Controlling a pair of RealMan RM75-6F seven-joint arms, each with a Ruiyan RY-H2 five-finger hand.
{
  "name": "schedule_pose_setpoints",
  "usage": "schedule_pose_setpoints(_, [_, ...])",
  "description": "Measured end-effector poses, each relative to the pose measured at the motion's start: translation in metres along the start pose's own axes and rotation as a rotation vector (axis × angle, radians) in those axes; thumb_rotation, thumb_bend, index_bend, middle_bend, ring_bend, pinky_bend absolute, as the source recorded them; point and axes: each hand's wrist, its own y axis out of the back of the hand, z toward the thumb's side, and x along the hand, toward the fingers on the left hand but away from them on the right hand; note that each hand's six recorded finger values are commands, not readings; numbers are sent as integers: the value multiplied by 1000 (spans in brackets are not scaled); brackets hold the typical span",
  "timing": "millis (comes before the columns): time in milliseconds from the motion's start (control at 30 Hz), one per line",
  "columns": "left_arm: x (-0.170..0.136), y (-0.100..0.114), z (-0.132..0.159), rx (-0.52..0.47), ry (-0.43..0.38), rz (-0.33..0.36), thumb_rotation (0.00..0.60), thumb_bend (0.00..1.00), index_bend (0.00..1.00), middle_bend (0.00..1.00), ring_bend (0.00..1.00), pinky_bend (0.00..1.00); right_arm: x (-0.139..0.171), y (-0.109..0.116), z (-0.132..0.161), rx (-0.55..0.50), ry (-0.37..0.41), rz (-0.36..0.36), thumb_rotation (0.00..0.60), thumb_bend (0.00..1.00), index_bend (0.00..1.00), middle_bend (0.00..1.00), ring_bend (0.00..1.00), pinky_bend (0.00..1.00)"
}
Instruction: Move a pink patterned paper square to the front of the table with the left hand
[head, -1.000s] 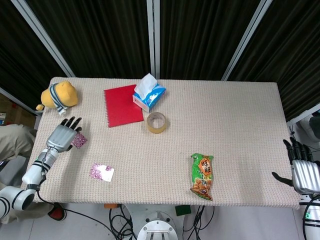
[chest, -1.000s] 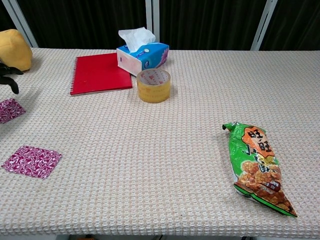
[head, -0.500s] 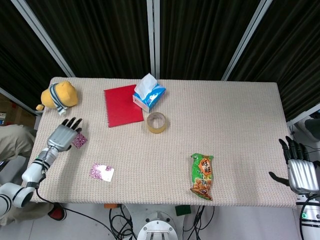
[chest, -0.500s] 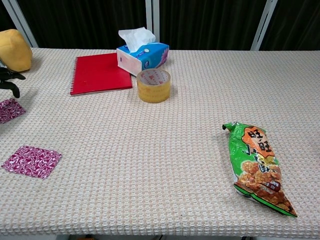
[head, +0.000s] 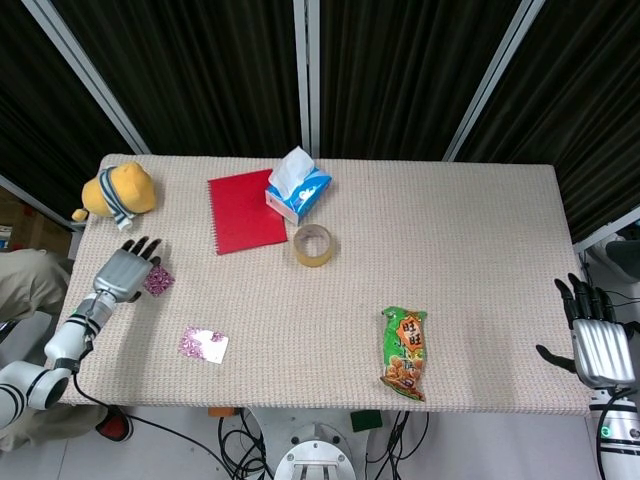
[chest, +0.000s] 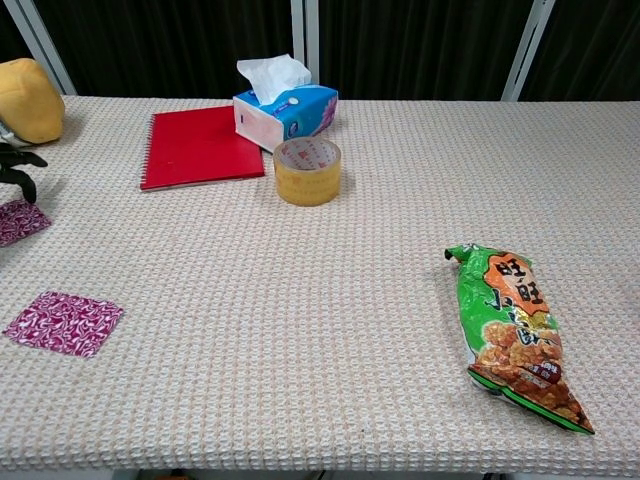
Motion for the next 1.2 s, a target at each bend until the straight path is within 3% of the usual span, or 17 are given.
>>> schedule_pose_setpoints(267, [5, 1, 4, 10, -13, 24, 600, 207, 260, 23, 0, 146, -1, -4, 1, 6, -4, 22, 600, 224, 0, 0, 0, 0])
schedule_pose_setpoints(667, [9, -1, 5, 23, -20, 3, 600, 207, 268, 23, 0, 146, -1, -2, -1, 6, -13, 20, 600, 224, 0, 0, 0, 0])
schedule_pose_setpoints(867, [10, -1, 6, 11, -19, -3, 600, 207, 312, 25, 0, 146, -1, -2, -2, 5, -15, 20, 600, 225, 0, 0, 0, 0])
schedule_pose_setpoints(1033, [11, 1, 8, -2, -22, 10, 600, 209, 412, 38, 0, 146, -1, -3, -3, 4, -16, 21, 600, 224, 0, 0, 0, 0])
schedule_pose_setpoints(1200, [12, 1, 8, -28, -17, 18, 600, 211, 433, 45, 0, 146, -1, -2, -3, 6, -16, 21, 600, 225, 0, 0, 0, 0])
